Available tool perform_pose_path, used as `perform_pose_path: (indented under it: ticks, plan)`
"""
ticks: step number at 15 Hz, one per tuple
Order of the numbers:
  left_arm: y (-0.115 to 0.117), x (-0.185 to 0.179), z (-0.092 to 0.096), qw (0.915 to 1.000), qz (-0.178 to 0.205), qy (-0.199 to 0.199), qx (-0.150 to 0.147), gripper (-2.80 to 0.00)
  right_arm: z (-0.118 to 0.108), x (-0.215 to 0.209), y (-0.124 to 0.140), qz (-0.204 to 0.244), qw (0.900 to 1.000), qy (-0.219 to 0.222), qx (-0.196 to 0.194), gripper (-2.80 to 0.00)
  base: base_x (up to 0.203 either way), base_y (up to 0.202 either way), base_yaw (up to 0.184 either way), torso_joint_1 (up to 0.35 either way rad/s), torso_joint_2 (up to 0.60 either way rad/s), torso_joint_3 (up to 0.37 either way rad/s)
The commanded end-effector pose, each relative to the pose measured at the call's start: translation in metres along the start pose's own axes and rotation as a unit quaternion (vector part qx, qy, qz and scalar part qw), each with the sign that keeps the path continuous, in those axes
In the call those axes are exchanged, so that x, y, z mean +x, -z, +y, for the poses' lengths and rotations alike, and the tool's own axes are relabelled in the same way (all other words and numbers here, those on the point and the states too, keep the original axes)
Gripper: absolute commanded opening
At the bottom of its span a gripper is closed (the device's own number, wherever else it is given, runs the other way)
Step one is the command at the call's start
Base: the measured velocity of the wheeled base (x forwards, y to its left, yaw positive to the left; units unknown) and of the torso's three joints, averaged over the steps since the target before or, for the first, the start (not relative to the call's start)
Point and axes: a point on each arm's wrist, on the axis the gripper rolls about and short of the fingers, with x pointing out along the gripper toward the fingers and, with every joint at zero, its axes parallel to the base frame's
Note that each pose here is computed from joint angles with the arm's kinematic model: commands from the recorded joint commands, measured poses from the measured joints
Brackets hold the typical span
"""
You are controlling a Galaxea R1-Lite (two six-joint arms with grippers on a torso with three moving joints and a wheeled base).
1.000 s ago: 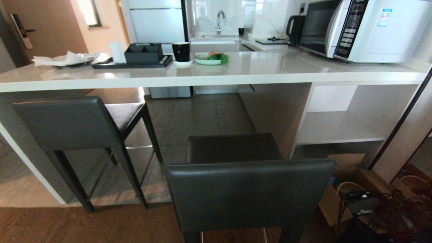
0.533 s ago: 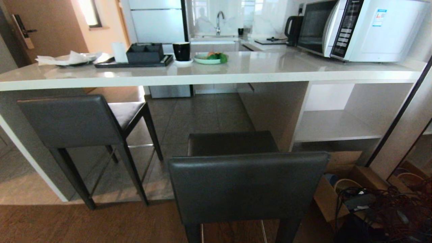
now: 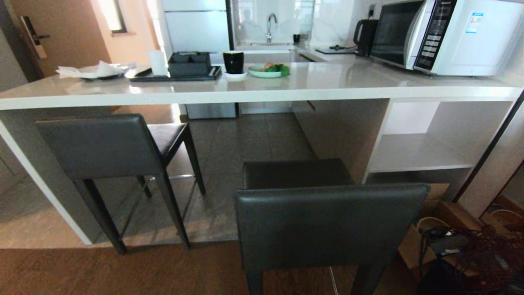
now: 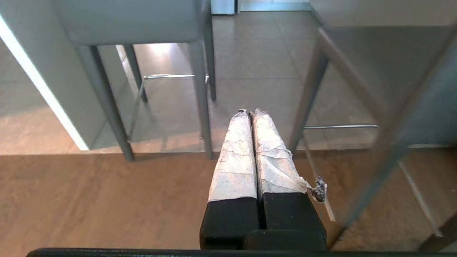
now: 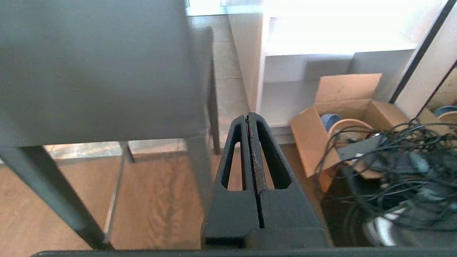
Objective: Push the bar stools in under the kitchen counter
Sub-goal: Pull the gray chair out from under the dining table
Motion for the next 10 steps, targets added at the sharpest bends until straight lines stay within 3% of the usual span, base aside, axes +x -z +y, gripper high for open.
perform_pose_path:
  ticks: [1, 10]
  plan:
    - [0.0, 0.0002, 0.0, 1.0, 0.001, 0.0, 0.0, -2.8, 0.0, 0.0, -0.0003, 0.0, 1.0, 0.0, 0.0, -2.8, 0.0, 0.201, -0.002, -0.002, 0.0, 0.001]
    - [0.0, 0.0002, 0.0, 1.0, 0.001, 0.0, 0.0, -2.8, 0.0, 0.0, -0.0001, 0.0, 1.0, -0.001, 0.0, -2.8, 0.0, 0.197, -0.002, 0.002, 0.0, 0.003]
